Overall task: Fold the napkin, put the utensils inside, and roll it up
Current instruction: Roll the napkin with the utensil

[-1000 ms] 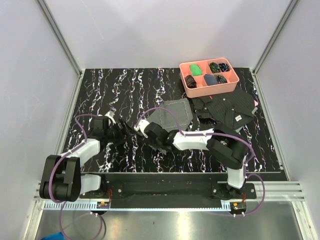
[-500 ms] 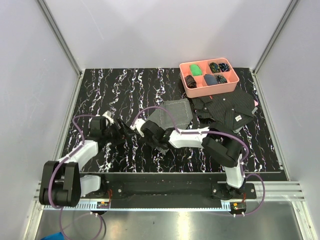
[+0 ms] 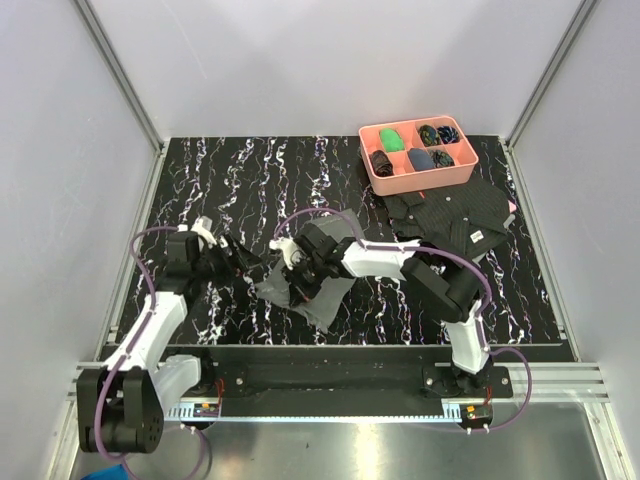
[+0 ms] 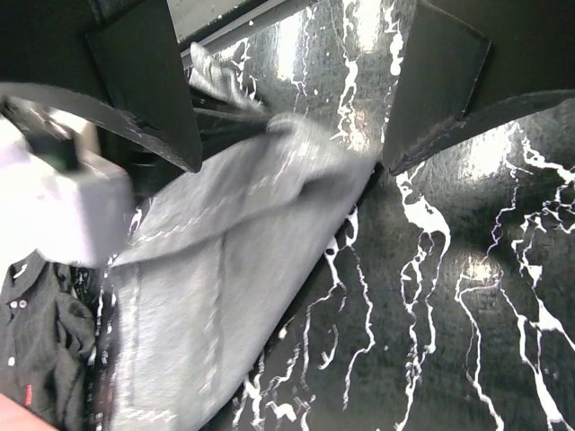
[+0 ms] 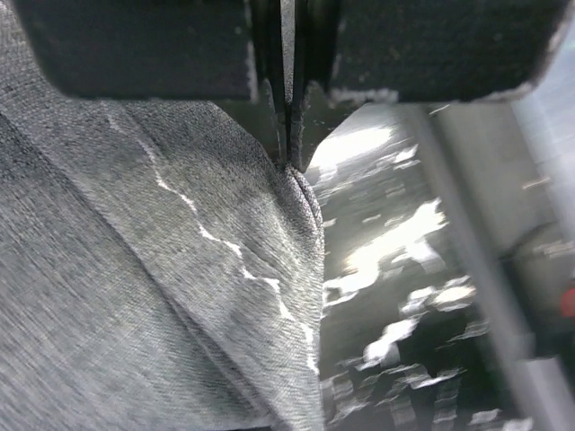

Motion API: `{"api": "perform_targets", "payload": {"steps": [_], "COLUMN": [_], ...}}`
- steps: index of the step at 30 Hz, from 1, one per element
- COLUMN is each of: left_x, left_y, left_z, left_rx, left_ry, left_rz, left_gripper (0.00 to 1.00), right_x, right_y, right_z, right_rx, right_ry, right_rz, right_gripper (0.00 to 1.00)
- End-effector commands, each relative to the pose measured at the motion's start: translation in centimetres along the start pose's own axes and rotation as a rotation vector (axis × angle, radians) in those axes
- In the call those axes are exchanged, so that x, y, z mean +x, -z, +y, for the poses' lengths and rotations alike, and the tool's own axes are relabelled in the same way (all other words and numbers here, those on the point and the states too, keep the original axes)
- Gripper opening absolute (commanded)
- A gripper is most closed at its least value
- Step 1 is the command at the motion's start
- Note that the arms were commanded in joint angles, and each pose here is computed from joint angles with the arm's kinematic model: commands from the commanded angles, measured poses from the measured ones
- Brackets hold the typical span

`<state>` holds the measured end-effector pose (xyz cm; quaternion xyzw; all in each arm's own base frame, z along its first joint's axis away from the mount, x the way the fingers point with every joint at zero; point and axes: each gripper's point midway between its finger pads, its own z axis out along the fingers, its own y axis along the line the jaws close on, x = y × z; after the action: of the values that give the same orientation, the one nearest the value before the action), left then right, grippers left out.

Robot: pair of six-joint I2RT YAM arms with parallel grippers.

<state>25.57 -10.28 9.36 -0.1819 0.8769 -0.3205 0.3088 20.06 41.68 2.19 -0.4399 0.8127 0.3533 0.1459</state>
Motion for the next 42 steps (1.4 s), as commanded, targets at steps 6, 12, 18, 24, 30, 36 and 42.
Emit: {"api": "perform_targets", "payload": {"steps": [6, 12, 18, 24, 30, 36, 42], "left_x": [0.3, 1.3, 4.1, 7.8, 7.9, 6.3, 4.4], "left_y": [1.3, 1.0, 0.7, 0.8, -0.1, -1.9, -3.0], "left_z": [-1.6, -1.4, -2.0, -3.2, -2.8, -3.2, -4.4], "left_rx": [0.065, 0.070, 0.096, 0.157, 0.123, 0.111, 0.151], "left_ry": [-0.059, -0.045, -0.040, -0.030, -0.032, -0.058, -0.062], "left_rz": [0.033, 0.073, 0.166, 0.332, 0.368, 0.324, 0.253], "left_gripper": [0.85, 0.85, 0.85, 0.84, 0.84, 0.84, 0.84], "right_x": [-2.7, -1.9, -1.2, -1.0, -0.8, -0.5, -0.1], "right_y": [2.8, 2.1, 1.6, 1.2, 1.1, 0.9, 0.8], "right_z": [2.9, 0.5, -1.8, -2.8, -2.9, -3.1, -3.2], "right_rx": [-0.469, -0.573, -0.604, -0.596, -0.590, -0.580, -0.572], "right_ry": [-0.275, -0.373, -0.447, -0.470, -0.471, -0.477, -0.483], "right_rz": [-0.043, -0.044, -0.067, -0.079, -0.081, -0.081, -0.077], "right_gripper": [0.00, 0.00, 0.00, 0.00, 0.00, 0.00, 0.00]}}
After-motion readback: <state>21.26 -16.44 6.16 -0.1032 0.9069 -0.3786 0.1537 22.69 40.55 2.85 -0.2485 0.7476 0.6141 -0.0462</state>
